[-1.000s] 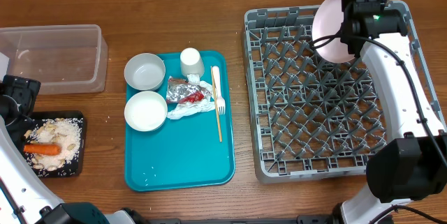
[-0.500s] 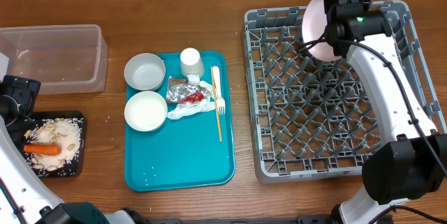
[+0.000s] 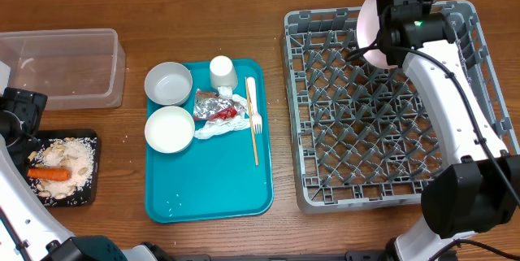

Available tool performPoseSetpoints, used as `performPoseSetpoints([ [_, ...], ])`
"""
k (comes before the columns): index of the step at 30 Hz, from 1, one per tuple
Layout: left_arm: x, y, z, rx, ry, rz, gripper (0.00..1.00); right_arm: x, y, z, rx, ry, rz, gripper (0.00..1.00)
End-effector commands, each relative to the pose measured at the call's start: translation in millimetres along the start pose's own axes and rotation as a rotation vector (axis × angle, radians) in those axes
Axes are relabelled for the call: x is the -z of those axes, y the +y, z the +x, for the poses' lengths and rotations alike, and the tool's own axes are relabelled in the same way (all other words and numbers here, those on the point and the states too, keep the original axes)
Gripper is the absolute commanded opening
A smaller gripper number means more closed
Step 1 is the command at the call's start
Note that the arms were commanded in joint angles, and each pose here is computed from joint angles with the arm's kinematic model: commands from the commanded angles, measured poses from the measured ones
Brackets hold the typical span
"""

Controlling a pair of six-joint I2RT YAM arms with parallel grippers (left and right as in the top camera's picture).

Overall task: Sort waste into correct bins and load items into the dishwasher rack
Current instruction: 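Lower the plate upright into the rack's back slots and release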

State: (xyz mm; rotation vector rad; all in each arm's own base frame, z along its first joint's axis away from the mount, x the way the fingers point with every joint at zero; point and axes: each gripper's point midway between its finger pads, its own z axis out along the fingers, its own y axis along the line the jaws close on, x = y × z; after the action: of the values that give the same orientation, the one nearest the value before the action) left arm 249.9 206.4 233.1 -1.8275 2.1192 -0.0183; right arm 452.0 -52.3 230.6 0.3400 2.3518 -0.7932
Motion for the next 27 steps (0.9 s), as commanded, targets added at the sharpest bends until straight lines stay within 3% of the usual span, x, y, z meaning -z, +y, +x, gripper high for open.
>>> performPoseSetpoints([
  [1,0.7,-0.3,-3.8,0.007,-0.013,-0.007,1.0,-1.4,-4.8,3.4,-0.025,-0.009,0.023,0.04],
  [12,0.7,-0.3,-3.8,0.007,-0.013,-0.007,1.0,0.0,-8.9,3.6,-0.009,-0.041,0.103,0.04],
  [22,0.7,-0.3,-3.8,0.007,-0.013,-0.007,1.0,34.2,44.4,6.5,0.08,-0.089,-0.016,0.11],
  [24,0.7,-0.3,-3.8,0.007,-0.013,-0.007,1.0,40.3,54.8,10.0,0.103,-0.088,-0.047,0.22],
  [27,0.7,-0.3,-3.8,0.007,-0.013,-0.007,1.0,45.8,69.6,15.7,0.123,-0.072,-0.116,0.59],
])
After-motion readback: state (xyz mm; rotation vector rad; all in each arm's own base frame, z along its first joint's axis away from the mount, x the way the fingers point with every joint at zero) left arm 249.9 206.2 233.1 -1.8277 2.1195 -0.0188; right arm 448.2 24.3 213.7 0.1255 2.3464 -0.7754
